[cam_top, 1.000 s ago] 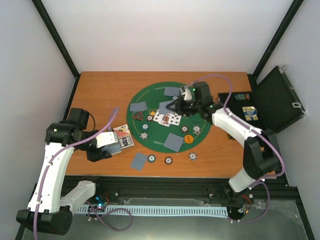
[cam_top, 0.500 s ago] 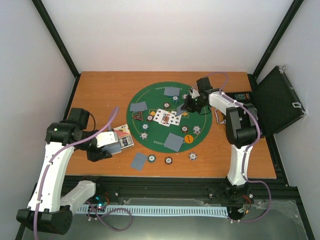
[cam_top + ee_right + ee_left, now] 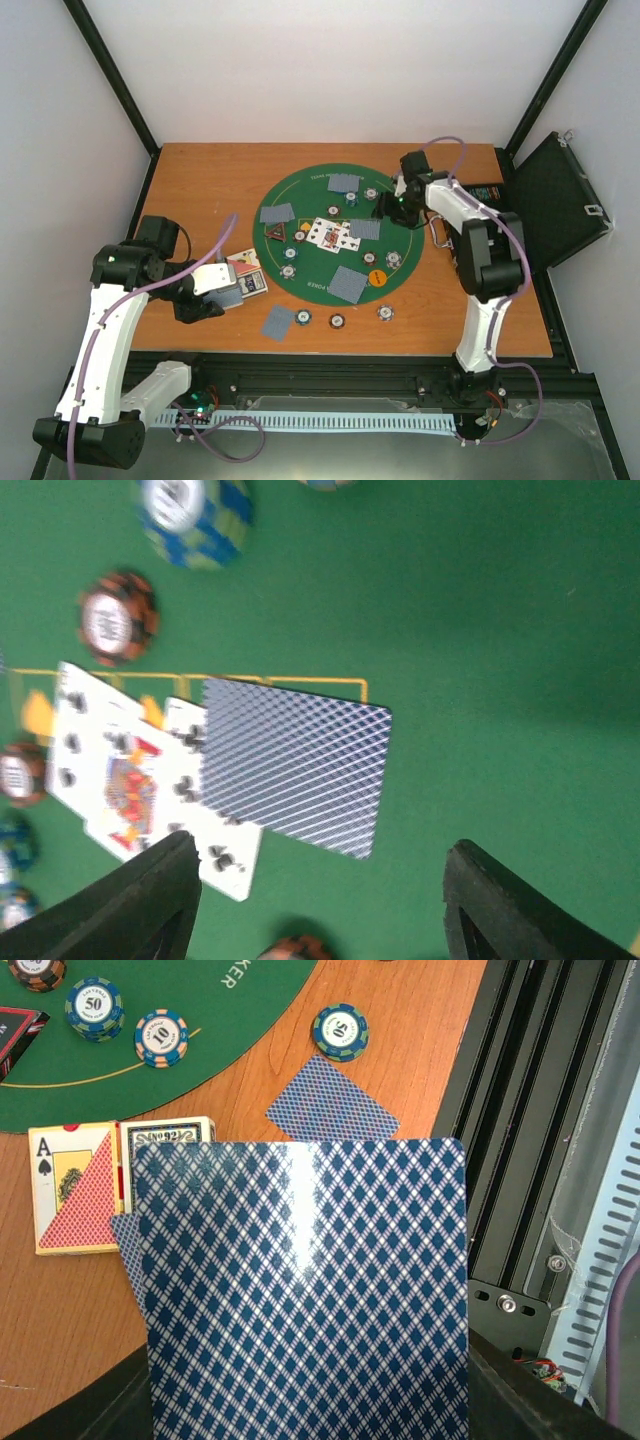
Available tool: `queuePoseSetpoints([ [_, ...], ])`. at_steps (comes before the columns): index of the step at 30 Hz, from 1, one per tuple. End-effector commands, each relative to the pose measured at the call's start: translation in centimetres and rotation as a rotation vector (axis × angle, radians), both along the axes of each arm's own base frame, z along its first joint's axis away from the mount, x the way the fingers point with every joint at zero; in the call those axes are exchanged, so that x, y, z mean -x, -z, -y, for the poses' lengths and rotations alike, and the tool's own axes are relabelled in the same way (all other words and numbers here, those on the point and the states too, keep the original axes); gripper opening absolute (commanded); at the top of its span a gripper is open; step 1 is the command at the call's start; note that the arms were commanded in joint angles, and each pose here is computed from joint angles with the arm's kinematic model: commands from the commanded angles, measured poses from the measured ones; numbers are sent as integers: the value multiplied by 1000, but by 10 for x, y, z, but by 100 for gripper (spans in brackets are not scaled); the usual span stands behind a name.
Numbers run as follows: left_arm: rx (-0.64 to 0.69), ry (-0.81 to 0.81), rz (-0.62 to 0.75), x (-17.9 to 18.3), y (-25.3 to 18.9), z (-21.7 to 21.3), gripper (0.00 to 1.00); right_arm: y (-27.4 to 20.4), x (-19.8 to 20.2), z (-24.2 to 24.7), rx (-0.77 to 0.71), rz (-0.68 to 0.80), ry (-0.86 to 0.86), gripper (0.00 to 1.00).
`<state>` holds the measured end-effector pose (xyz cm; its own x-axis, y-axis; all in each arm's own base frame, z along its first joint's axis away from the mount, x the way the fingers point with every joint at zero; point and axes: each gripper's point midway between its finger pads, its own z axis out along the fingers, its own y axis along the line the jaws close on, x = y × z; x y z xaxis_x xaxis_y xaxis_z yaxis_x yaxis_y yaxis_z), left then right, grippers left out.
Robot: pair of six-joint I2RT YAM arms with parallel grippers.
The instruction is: Distribute texas hold em gaming equipment
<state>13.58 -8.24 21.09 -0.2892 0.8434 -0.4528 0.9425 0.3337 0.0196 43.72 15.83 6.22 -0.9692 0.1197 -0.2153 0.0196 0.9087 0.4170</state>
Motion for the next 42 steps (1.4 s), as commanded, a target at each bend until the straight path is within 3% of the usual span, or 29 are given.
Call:
queuePoseSetpoints([
  [1,32,10,28,2,-14,5,1,-87,3,-2,-36,194,14,69],
  [11,34,5,35,-1,-14,5,1,-171,153,-177,-599,240,-255,87],
  [20,59,0,23,-2,-17,9,1,-193,264,-282,-867,130,-460,89],
  [30,68,1,29,-1,-21,10,1,-178,298,-337,-901,34,-553,85],
  [42,70,5,23,0,-20,11,1,-167,295,-361,-932,-33,-560,80],
])
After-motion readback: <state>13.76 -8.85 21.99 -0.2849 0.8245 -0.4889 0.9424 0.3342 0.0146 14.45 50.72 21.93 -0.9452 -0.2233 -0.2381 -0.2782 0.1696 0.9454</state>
